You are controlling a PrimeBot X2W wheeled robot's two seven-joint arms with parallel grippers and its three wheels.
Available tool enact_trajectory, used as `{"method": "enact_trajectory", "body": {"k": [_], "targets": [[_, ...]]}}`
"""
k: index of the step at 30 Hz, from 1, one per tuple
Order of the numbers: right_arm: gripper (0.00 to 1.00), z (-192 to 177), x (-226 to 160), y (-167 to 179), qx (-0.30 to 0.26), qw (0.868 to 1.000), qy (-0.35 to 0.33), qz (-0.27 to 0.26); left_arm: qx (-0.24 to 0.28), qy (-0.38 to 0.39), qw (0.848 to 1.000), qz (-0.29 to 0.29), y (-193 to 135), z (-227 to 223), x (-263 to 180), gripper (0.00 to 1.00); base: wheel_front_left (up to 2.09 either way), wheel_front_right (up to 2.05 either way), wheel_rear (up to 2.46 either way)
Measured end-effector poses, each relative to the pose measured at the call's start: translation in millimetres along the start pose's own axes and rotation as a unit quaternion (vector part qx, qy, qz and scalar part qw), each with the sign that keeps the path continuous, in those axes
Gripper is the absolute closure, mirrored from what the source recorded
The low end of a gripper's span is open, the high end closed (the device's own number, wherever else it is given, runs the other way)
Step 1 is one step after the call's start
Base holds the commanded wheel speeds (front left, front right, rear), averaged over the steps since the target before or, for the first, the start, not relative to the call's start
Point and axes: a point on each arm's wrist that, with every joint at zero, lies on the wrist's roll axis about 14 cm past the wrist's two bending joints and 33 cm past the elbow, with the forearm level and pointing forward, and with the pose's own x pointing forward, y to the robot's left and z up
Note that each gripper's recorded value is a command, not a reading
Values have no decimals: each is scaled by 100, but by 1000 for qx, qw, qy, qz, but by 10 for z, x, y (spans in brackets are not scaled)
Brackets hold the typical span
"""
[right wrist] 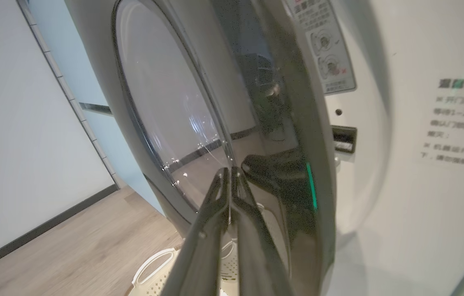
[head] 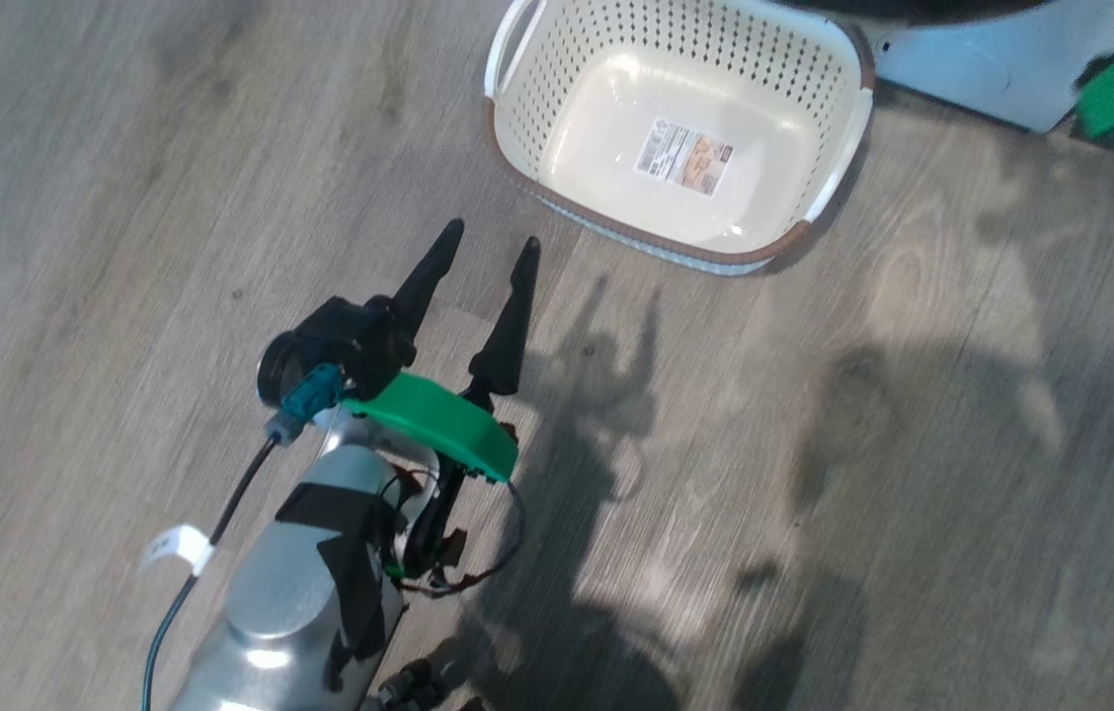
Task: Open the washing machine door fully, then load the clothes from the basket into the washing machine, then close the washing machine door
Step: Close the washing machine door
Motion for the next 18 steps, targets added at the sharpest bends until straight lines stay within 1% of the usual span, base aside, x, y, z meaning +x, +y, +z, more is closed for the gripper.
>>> {"method": "enact_trajectory", "body": {"k": [6,9,14,18], "targets": [[100,152,248,-362,1,999,-18,-31,0,6,1000,-5,-33,-73,128,0,0,0,0],[100,191,309,-421,-1,999,-23,-35,1,7,1000,-7,-36,-91,153,0,0,0,0],[100,188,352,-479,14,999,-26,-42,2,12,1000,-7,-36,-130,168,0,0,0,0],[100,195,365,-467,16,999,-28,-40,4,8,1000,-7,-39,-109,194,0,0,0,0]]}}
